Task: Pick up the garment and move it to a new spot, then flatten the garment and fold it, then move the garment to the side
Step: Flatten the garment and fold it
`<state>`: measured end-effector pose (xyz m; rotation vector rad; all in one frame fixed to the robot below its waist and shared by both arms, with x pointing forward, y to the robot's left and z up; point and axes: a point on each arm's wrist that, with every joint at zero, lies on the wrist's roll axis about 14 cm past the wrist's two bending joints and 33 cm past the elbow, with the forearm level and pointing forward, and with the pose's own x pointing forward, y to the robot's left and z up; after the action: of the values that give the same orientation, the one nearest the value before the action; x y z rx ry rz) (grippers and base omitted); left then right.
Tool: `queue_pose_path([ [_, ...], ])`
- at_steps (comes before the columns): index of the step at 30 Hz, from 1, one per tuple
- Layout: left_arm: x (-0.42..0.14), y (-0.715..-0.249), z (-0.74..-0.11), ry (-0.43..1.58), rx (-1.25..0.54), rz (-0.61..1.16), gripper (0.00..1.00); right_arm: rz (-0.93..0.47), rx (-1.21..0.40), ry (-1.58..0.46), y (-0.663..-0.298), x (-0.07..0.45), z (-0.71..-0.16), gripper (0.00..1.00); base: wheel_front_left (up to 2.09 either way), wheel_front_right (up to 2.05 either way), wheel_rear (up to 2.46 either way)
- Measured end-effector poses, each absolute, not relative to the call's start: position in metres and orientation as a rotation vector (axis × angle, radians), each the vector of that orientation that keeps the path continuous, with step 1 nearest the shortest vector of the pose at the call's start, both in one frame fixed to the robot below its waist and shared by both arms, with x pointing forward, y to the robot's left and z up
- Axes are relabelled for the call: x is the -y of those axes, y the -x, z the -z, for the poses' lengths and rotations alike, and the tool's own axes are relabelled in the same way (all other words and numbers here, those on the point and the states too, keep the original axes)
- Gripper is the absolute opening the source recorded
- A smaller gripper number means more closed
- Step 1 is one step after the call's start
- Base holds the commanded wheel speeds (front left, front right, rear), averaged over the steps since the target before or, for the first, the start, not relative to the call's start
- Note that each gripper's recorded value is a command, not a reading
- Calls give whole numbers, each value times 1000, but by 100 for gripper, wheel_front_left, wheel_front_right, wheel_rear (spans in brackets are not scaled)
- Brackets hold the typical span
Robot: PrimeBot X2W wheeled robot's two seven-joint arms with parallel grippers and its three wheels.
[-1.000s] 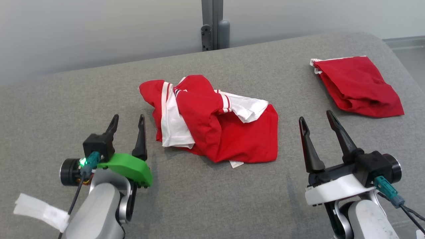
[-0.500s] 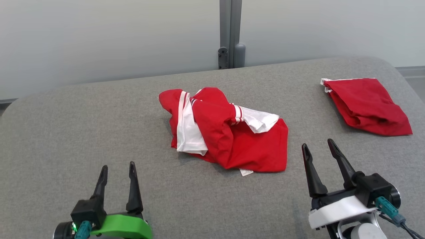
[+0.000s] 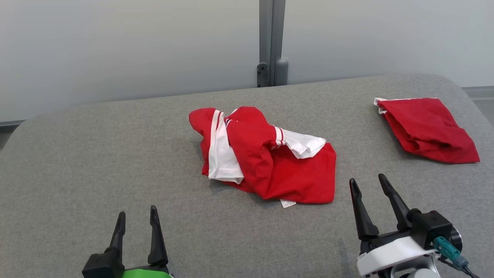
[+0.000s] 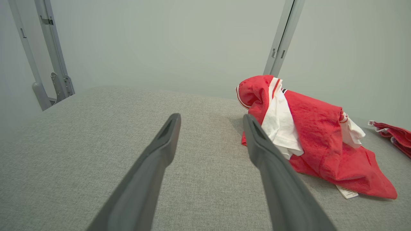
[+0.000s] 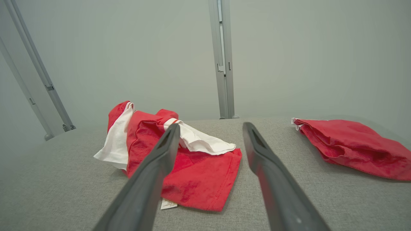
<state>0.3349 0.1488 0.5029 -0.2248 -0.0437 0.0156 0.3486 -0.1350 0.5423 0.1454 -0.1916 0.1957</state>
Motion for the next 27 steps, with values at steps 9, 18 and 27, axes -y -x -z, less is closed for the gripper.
queue_pose_path([
  [9, -146, -335, -501, 231, 40, -7, 100, -197, 181, -144, -348, 134, -539, 100, 0, 0, 0],
  [18, -145, -334, -498, 236, 31, -6, 100, -205, 165, -138, -349, 132, -534, 100, 0, 0, 0],
  [27, -153, -329, -492, 229, 17, -31, 100, -295, 176, -159, -368, 102, -541, 100, 0, 0, 0],
])
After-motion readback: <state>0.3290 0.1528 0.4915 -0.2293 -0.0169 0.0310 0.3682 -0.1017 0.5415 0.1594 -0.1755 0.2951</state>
